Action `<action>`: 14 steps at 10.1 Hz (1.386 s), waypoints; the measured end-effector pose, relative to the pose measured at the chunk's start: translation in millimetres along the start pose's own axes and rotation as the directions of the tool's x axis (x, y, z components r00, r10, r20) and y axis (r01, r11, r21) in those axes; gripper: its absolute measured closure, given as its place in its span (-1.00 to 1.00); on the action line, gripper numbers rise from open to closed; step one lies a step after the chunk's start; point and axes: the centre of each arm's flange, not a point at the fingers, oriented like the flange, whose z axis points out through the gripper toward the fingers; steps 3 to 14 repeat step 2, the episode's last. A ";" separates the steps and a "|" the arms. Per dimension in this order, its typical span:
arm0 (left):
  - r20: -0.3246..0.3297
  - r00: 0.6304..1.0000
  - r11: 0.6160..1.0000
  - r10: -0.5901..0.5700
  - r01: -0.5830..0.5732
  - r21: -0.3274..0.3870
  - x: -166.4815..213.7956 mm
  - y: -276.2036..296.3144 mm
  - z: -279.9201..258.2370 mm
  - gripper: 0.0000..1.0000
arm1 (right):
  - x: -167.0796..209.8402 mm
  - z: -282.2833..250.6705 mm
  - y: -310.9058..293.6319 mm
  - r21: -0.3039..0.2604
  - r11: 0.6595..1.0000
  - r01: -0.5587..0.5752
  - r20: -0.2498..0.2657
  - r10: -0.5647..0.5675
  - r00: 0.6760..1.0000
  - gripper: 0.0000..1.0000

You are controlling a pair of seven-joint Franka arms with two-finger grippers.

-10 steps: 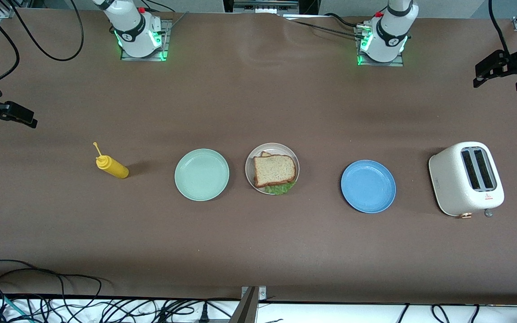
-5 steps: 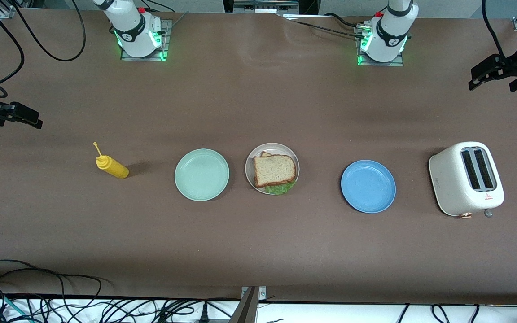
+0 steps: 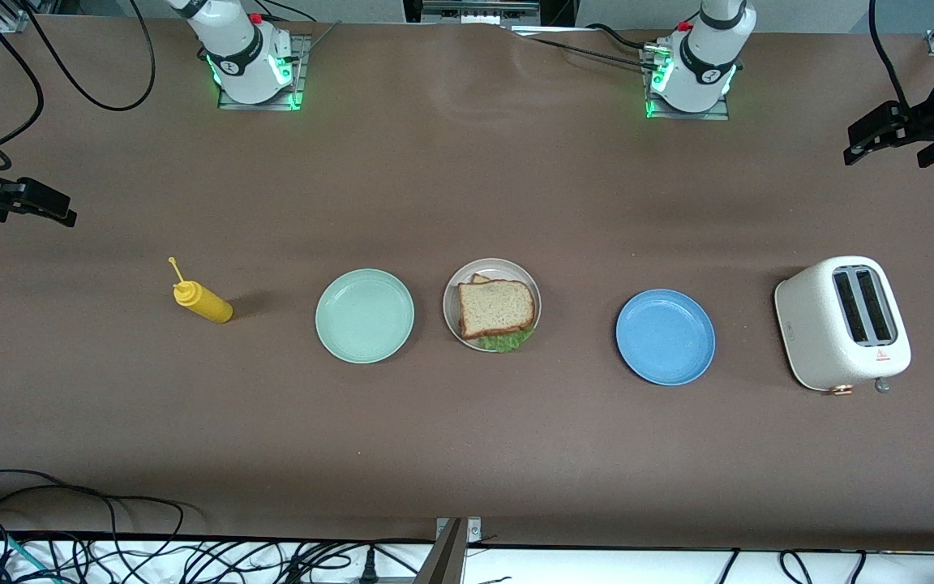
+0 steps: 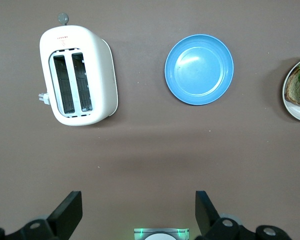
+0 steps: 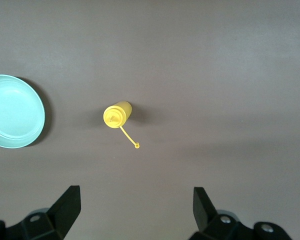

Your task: Make sandwich on beige plate with both arms

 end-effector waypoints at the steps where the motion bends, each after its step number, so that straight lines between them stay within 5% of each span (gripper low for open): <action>1: 0.004 1.000 1.000 0.001 -0.001 0.000 1.5 0.3 1.9 -1.00 | -0.1 0.0 -0.7 0.000 1.000 0.001 0.000 -0.001 1.000 -1.00; 14: 0.008 1.000 1.000 0.001 -0.001 0.000 4.2 0.1 4.3 -1.00 | -0.1 0.0 -1.3 0.000 1.000 0.002 0.001 -0.002 1.000 -1.00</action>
